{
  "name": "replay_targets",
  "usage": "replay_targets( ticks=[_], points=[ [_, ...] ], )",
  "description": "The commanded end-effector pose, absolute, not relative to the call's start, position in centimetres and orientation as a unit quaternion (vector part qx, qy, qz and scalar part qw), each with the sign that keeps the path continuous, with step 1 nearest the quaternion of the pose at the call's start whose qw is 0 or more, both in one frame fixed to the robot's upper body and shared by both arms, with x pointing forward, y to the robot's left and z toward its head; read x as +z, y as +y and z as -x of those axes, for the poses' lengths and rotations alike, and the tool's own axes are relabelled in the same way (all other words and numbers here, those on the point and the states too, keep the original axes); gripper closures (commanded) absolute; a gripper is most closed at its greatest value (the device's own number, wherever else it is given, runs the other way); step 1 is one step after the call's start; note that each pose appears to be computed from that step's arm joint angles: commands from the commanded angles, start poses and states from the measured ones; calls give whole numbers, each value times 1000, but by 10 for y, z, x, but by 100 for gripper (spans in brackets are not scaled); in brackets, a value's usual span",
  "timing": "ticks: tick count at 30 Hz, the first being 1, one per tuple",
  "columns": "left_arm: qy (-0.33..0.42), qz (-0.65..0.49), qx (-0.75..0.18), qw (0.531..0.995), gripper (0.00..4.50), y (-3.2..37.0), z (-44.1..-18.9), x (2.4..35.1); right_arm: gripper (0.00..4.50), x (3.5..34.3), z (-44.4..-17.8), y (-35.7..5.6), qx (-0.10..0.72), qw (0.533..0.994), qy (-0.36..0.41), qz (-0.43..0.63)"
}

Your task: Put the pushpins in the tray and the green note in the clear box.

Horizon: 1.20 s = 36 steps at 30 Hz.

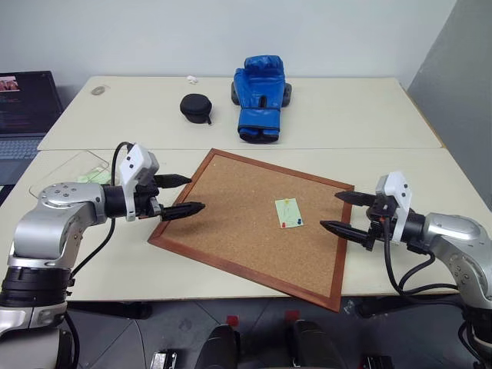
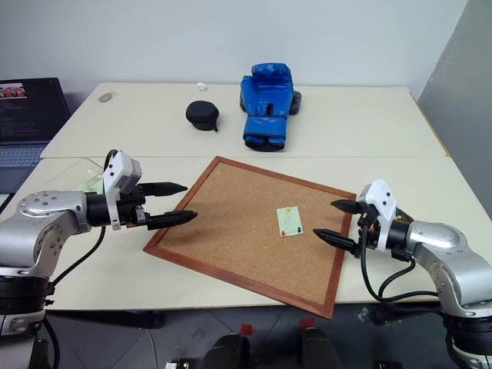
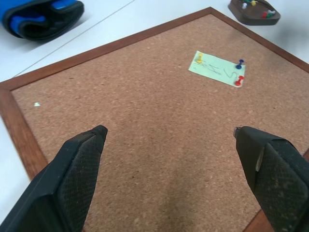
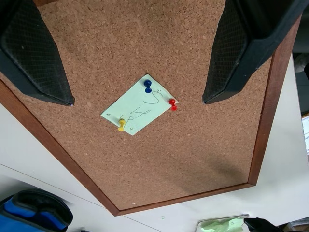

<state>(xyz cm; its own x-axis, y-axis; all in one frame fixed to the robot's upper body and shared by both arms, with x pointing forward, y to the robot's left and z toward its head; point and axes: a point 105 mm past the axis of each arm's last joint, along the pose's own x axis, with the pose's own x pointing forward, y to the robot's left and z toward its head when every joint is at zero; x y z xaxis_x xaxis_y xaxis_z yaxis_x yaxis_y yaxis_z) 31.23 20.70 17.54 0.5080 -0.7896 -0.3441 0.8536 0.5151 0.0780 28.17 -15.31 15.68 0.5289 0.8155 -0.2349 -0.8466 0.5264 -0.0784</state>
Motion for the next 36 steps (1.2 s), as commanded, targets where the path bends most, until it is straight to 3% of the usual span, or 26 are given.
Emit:
replay_targets(
  ticks=[1,21,24,36],
  points=[
    [118,-147,-478,858,1,209,-311,186,0,164,-280,-151,488,864,68,102],
    [112,-145,-494,850,1,199,-314,181,0,162,-286,-147,490,864,62,102],
    [97,-143,-504,846,43,190,-317,178,0,161,-292,-141,486,866,53,107],
    [64,-148,-538,827,285,150,-322,157,0,152,-313,-112,488,864,35,117]
  ],
)
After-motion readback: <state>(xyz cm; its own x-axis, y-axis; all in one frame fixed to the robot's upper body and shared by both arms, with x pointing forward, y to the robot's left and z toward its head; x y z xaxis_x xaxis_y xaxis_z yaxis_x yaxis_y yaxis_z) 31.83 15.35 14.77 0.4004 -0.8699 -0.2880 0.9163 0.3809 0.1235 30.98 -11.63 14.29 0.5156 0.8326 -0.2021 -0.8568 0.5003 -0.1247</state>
